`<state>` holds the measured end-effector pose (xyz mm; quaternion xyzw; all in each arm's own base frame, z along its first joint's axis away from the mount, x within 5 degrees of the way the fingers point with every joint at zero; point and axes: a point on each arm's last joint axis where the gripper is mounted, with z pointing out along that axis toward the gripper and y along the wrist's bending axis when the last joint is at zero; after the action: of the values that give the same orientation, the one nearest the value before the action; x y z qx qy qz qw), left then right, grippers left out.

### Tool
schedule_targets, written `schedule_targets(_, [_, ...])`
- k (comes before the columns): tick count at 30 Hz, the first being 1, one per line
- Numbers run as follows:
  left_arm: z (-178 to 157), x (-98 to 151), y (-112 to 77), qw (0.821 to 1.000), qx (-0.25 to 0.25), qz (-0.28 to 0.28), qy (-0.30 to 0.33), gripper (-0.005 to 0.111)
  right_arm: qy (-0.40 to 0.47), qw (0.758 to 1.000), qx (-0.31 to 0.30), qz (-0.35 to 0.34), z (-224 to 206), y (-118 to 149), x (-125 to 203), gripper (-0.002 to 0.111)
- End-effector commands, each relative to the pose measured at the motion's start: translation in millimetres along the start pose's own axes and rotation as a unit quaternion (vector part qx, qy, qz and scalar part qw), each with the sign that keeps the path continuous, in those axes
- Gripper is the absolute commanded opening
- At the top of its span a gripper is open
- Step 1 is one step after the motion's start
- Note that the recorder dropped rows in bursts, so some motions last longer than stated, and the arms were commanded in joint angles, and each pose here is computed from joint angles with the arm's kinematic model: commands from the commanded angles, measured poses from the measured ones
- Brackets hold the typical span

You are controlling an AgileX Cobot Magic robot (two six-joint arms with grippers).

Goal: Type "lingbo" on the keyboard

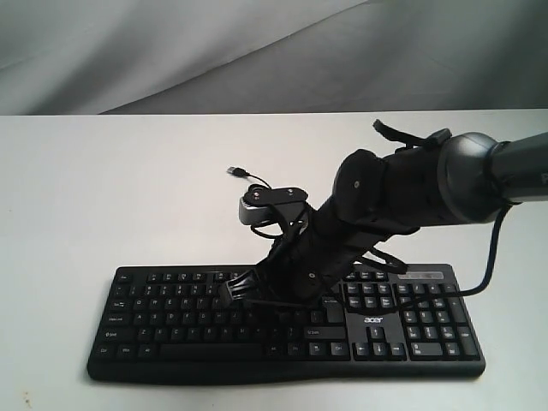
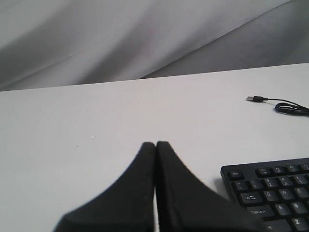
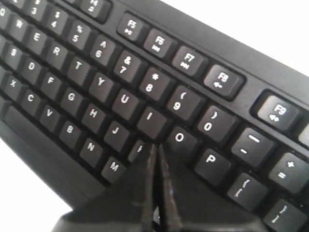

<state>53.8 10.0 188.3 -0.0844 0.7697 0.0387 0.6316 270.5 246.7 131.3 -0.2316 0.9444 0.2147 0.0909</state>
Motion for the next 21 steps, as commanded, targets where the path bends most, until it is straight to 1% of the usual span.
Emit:
schedule_targets(1, [0,1,-0.1,1.0,0.0,-0.006,-0.001,0.001,-0.004,1.0,0.008,-0.005,0,1,-2,0.0])
schedule_targets(10, [0,1,-0.1,1.0,0.0,-0.006,-0.001,0.001,-0.004,1.0,0.008,-0.003,0,1,-2,0.0])
schedule_targets(21, [0,1,-0.1,1.0,0.0,-0.006,-0.001,0.001,0.02,1.0,0.009,0.007,11,-3,3,0.0])
